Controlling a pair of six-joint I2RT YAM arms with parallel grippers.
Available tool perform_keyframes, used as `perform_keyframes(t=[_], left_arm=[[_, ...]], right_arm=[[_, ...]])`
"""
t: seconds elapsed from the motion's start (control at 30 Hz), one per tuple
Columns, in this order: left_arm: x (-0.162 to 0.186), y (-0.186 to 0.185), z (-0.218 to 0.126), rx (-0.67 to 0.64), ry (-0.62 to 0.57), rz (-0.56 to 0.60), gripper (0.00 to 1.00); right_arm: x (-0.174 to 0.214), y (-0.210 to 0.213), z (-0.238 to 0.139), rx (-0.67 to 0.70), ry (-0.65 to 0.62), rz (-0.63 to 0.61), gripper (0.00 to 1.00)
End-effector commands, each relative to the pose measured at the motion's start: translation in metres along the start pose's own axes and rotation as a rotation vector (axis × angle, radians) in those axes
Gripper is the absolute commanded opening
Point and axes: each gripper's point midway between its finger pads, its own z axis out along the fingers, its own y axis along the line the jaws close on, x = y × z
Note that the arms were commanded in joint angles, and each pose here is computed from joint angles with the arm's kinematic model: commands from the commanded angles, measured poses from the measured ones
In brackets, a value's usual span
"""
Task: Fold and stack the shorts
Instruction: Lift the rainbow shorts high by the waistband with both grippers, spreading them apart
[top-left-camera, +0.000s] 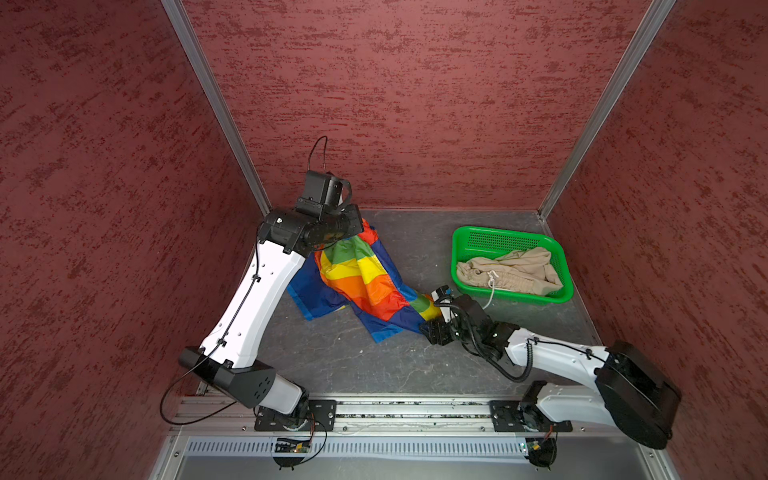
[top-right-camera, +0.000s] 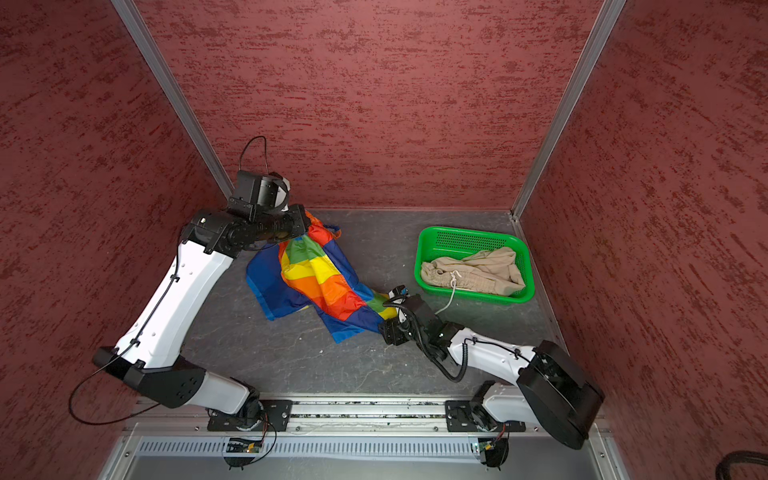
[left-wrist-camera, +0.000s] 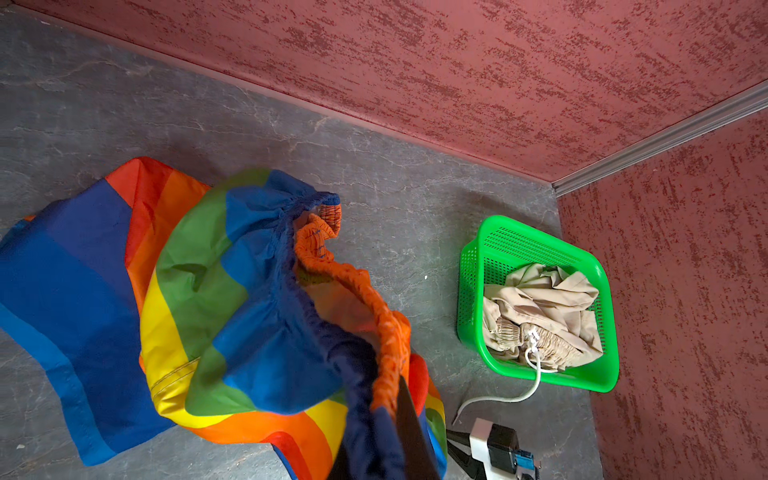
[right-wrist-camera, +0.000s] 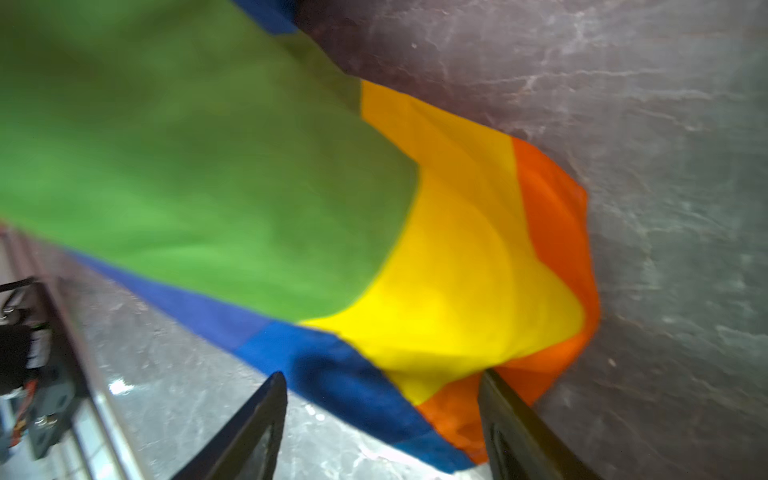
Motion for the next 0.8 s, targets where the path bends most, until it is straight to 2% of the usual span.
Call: perform_keyframes(t=[0.0, 0.17, 0.27, 0.3, 0.33, 0.37, 0.43, 0.53, 0.63, 0.77], left_arm=[[-0.006, -0.003, -0.008, 0.023, -0.018, 0.017, 0.00], [-0.009, -0.003, -0.006, 0.032, -0.014, 0.021, 0.00], [-0.013, -0.001, -0.003, 0.037, -0.011, 0.015, 0.00], [-0.014, 0.000, -0.002, 0.037, -0.010, 0.011, 0.00], [-0.015, 0.001, -0.002, 0.037, -0.010, 0.009, 0.00], [-0.017, 0.002, -0.001, 0.035, -0.011, 0.007, 0.00], [-0.021, 0.005, 0.000, 0.031, -0.014, 0.001, 0.00], [-0.035, 0.013, -0.004, 0.015, -0.039, -0.008, 0.00], [-0.067, 0.029, -0.021, -0.030, -0.117, -0.048, 0.00], [-0.112, 0.031, -0.055, -0.001, -0.247, -0.099, 0.00]], right_arm=[[0.001, -0.018, 0.009, 0.106, 0.016, -0.034, 0.76], [-0.004, -0.009, 0.026, 0.064, 0.026, -0.071, 0.75], [-0.005, -0.002, 0.039, 0.029, 0.047, -0.079, 0.69], [-0.006, 0.000, 0.042, 0.016, 0.048, -0.081, 0.63], [-0.008, 0.003, 0.043, 0.004, 0.044, -0.085, 0.52], [-0.011, 0.004, 0.043, 0.002, 0.037, -0.082, 0.37], [-0.019, 0.005, 0.040, 0.012, 0.013, -0.079, 0.18], [-0.039, 0.003, 0.025, 0.039, -0.037, -0.089, 0.00], [-0.088, -0.005, -0.011, 0.096, -0.155, -0.102, 0.00], [-0.191, -0.013, -0.085, 0.151, -0.398, -0.078, 0.00]])
